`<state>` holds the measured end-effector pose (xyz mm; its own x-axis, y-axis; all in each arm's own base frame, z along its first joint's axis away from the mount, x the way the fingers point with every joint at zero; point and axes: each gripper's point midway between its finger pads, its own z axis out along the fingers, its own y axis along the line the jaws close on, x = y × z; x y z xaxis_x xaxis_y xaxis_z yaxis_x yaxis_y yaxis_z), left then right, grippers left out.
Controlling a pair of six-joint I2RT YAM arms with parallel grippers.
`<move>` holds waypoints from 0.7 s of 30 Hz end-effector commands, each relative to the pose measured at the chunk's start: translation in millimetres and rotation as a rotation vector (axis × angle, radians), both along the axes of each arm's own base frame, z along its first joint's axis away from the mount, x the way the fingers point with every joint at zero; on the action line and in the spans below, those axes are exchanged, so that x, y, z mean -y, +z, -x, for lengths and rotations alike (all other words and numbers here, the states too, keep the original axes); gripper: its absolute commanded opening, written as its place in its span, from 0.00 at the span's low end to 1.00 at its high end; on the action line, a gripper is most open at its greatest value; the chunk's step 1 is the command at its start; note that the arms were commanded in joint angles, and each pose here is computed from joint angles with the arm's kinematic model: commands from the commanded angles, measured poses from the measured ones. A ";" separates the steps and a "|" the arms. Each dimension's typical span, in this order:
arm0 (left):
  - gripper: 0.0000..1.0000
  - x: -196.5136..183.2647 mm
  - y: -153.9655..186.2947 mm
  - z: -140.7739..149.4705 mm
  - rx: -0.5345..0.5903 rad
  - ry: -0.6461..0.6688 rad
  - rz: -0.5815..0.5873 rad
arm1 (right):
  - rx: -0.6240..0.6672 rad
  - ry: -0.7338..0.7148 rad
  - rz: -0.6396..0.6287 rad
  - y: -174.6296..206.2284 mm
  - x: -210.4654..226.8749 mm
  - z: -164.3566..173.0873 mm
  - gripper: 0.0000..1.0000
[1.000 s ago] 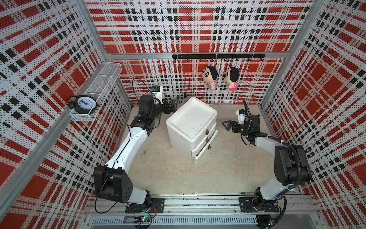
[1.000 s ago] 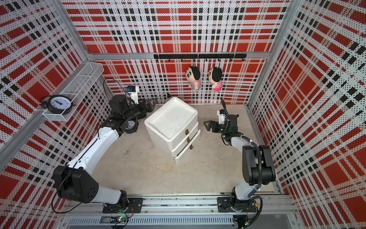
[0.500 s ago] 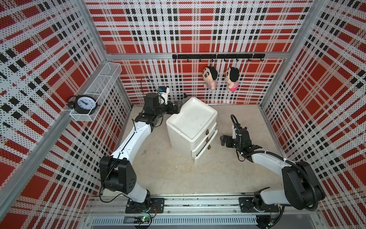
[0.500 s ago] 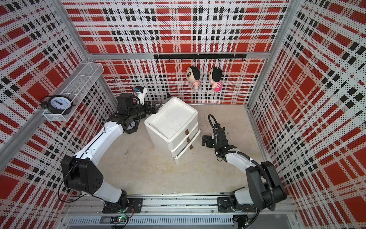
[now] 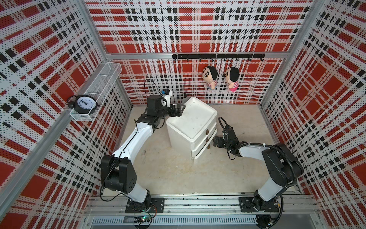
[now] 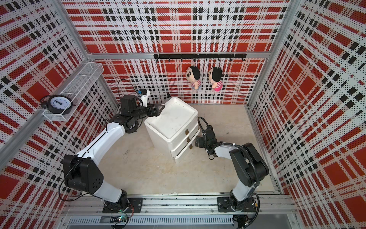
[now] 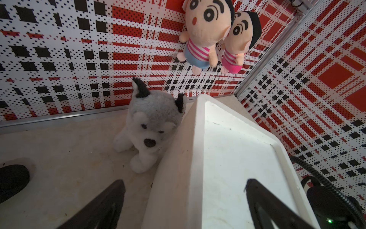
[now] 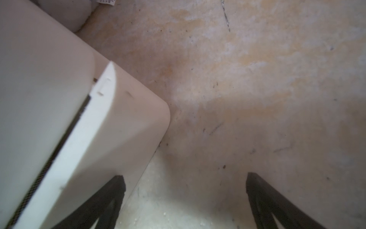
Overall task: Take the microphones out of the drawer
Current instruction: Adjust the storage box at the center of the board.
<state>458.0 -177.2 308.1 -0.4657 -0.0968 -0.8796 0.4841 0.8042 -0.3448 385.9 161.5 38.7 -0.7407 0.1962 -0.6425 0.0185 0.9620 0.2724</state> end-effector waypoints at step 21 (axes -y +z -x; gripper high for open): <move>0.98 33.0 -2.2 54.3 0.017 -0.060 -0.022 | 0.075 0.022 -0.054 28.6 -63.4 -50.6 1.00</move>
<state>424.4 -195.0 297.5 -0.4561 -0.0491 -0.8886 0.4821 0.8256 -0.2931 426.6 204.6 51.0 -0.7207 0.2004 -0.6636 0.0025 0.9580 0.2867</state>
